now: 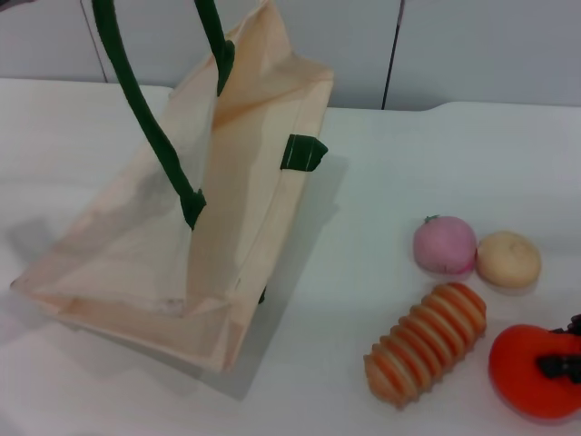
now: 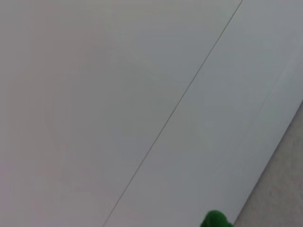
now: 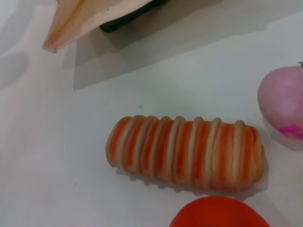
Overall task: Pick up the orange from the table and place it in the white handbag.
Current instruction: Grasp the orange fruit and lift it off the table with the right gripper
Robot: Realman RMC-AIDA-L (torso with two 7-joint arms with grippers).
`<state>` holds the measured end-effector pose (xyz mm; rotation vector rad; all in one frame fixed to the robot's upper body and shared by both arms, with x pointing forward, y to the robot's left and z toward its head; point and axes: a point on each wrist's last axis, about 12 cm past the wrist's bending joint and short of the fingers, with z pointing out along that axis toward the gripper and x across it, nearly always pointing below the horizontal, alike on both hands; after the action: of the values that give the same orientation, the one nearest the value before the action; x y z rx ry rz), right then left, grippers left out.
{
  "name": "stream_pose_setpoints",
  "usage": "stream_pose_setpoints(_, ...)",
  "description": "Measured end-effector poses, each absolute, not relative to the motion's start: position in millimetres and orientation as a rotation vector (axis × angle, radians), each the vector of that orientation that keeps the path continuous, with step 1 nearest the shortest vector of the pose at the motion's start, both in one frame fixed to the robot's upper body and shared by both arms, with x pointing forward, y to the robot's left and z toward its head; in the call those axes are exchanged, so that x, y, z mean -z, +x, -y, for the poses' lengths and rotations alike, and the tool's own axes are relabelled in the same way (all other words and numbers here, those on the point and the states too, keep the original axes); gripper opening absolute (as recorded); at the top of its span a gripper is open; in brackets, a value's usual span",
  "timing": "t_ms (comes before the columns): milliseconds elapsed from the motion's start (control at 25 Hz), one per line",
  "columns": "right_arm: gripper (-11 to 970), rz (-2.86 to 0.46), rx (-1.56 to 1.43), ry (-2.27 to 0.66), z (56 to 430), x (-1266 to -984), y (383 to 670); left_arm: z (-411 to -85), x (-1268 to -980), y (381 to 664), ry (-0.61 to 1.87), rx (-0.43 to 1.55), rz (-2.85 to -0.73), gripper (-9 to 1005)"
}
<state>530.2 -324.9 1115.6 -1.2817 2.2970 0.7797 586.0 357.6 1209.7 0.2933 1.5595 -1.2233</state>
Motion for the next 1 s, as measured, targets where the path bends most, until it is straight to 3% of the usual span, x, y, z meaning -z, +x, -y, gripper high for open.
stream_pose_setpoints(1000, 223, -2.297, -0.707, -1.200, 332, -1130, 542, -357, -1210, 587, 0.294, 1.234, -1.557, 156)
